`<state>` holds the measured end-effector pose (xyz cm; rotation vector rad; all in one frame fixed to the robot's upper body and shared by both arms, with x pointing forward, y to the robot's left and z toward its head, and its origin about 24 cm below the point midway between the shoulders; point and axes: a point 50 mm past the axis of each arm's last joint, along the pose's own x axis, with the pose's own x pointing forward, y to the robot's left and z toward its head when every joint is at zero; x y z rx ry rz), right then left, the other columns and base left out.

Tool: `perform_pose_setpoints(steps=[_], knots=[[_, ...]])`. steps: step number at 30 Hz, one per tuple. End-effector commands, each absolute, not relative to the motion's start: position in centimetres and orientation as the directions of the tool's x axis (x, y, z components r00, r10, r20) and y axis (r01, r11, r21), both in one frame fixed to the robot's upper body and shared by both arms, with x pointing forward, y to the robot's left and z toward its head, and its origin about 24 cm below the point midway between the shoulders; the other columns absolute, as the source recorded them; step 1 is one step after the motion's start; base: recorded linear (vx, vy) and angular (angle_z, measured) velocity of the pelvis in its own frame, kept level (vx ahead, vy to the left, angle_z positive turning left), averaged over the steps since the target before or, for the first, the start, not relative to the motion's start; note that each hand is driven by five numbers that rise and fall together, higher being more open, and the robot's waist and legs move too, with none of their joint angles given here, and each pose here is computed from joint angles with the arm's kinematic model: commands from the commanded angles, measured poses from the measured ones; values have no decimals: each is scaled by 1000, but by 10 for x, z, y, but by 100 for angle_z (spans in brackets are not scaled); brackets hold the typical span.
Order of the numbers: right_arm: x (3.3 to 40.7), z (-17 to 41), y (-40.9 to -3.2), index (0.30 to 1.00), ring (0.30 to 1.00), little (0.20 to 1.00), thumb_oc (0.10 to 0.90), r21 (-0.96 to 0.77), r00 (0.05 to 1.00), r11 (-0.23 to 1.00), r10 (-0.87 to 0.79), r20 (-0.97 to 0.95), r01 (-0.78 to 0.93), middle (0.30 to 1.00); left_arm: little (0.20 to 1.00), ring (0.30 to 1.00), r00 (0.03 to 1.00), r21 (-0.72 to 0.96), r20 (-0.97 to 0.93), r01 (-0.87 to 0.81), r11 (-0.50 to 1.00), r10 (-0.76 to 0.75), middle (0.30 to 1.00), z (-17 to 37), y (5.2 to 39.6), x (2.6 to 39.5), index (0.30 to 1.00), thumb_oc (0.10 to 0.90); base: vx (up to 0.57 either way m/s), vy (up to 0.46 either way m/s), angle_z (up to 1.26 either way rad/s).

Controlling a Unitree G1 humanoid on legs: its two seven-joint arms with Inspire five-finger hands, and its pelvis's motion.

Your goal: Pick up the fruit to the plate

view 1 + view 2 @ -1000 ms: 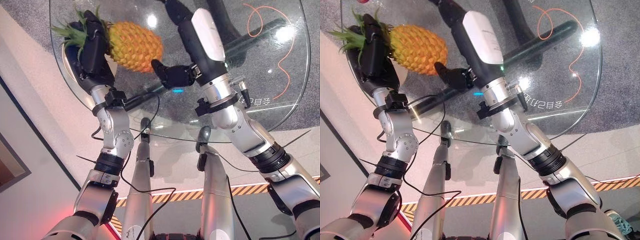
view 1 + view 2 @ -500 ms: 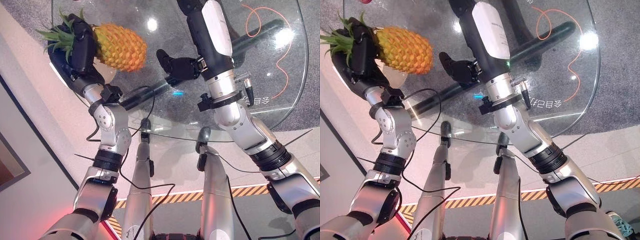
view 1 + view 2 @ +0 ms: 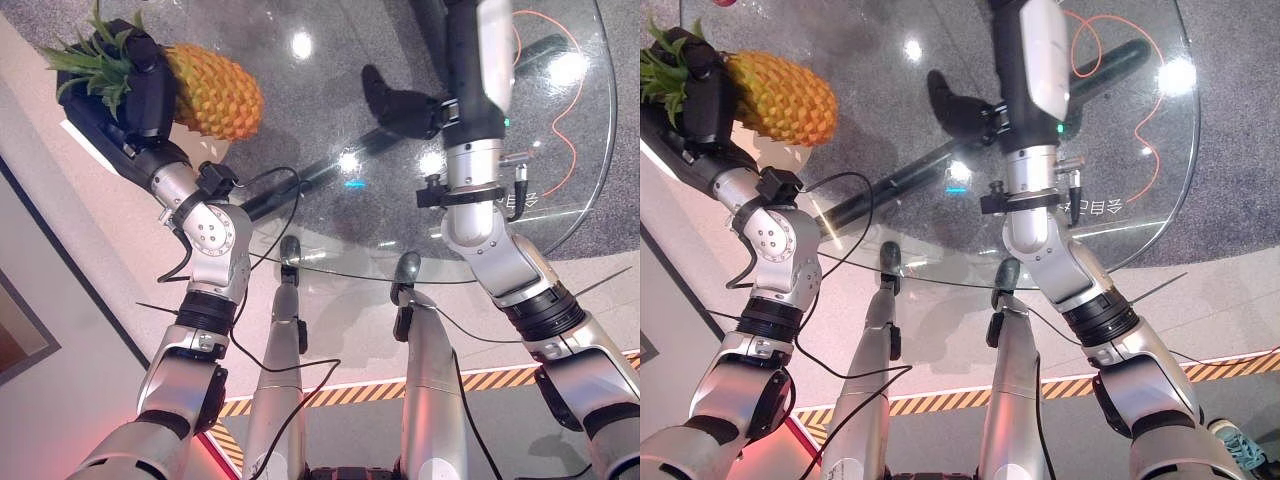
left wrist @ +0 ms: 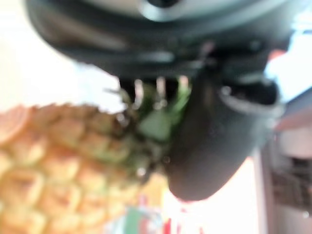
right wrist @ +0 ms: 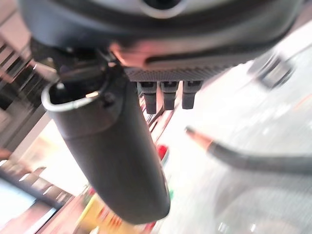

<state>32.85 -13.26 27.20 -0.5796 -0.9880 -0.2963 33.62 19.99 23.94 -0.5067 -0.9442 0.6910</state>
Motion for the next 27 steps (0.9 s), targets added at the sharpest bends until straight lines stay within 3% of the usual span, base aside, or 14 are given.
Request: perform_pose_setpoints(steps=[1, 13, 19, 27], knots=[[310, 302, -140, 900, 900, 900, 800, -70, 327, 860, -115, 938, 505, 900, 200, 300, 80, -712, 684, -143, 687, 725, 300, 310, 218, 310, 300, 100, 0, 0, 0], [329, 257, -216, 900, 900, 900, 800, 96, 359, 681, -494, 792, 726, 900, 200, 300, 16, -725, 656, -265, 636, 755, 300, 312, 251, 311, 300, 100, 6, 6, 0], [336, 212, -261, 900, 900, 900, 800, 170, 387, 584, -700, 599, 793, 900, 200, 300, -15, -727, 632, -357, 587, 774, 300, 312, 273, 314, 300, 100, 24, 4, -3], [336, 170, -304, 900, 900, 900, 800, 196, 361, 455, -852, 379, 868, 900, 200, 300, -58, -709, 617, -473, 523, 784, 300, 320, 292, 317, 300, 100, 7, 0, -1]])
